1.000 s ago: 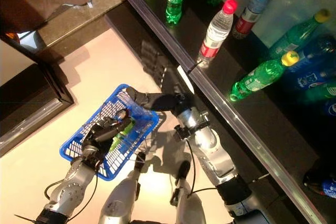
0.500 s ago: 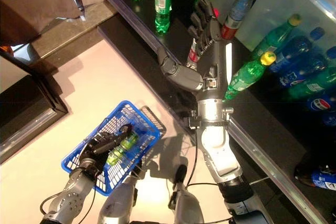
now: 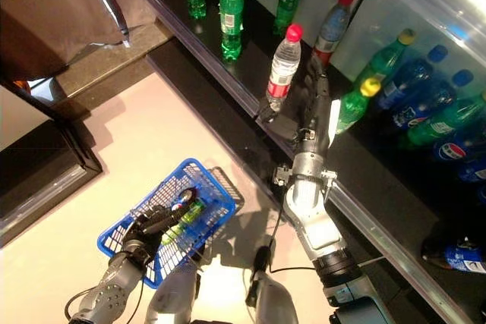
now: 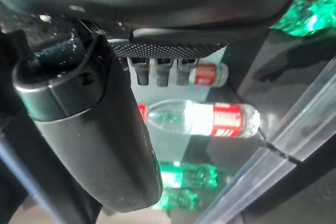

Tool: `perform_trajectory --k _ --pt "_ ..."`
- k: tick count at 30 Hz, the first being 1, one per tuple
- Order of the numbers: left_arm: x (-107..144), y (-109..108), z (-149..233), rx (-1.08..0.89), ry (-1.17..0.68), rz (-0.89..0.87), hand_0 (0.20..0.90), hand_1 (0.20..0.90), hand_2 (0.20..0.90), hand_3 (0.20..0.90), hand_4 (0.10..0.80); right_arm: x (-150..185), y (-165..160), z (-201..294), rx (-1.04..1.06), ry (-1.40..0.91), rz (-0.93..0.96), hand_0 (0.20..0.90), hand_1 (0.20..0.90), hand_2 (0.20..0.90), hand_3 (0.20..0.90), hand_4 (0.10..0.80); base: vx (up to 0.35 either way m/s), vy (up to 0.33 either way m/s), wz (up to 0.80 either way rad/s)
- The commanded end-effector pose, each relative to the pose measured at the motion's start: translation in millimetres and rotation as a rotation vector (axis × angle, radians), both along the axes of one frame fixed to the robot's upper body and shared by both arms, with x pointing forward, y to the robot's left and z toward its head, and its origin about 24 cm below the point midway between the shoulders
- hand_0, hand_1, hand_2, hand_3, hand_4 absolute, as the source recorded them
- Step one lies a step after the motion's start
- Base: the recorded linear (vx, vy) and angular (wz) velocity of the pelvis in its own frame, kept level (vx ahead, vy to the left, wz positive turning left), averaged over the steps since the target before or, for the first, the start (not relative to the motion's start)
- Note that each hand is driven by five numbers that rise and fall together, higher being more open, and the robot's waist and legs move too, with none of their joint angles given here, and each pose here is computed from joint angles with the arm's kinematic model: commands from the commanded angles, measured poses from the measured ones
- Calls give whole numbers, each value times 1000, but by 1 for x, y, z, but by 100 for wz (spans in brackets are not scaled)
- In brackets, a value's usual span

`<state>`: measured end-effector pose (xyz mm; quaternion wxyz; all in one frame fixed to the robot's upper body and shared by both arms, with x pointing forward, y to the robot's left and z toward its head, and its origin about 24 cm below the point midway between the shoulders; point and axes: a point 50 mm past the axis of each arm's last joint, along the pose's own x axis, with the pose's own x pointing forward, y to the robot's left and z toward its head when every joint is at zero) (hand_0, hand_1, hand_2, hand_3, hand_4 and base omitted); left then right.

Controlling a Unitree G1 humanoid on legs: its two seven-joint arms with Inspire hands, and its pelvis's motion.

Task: Pick up the drink and place into the basket.

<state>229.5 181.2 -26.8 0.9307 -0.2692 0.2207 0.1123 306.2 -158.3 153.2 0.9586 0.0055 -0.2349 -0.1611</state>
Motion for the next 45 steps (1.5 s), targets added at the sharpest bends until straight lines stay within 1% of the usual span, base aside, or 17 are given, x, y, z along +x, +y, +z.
perform_trajectory --k 1,4,7,15,23,36,40,45 --pt "32 -11 81 -29 -483 -45 300 300 300 200 100 -4 -1 58 53 -323 -62 900 900 900 900 800 -72 65 7" --pt "36 -12 92 -35 -529 -43 300 300 300 200 100 -3 2 80 63 -405 -76 900 900 900 900 800 -67 47 4" --pt "36 -13 94 -39 -539 -50 300 300 300 200 100 -1 7 90 66 -432 -80 900 900 900 900 800 -2 11 0" --pt "37 -14 99 -38 -571 -76 300 300 300 200 100 -1 13 108 74 -479 -46 900 900 900 900 800 0 0 0" --pt "38 -14 100 -10 -576 -92 300 300 300 200 100 3 19 112 85 -472 -41 900 900 900 900 800 5 -24 2" --pt "44 -17 109 4 -603 -81 300 300 300 200 100 18 -3 118 262 -426 -225 900 900 900 900 800 1 0 1" --pt "45 -16 111 -1 -608 -77 300 300 300 200 100 21 -8 127 287 -437 -234 900 900 900 900 800 0 0 0" --pt "47 -18 113 -7 -612 -85 300 300 300 200 100 29 -8 139 251 -430 -214 900 900 900 900 800 7 2 0"
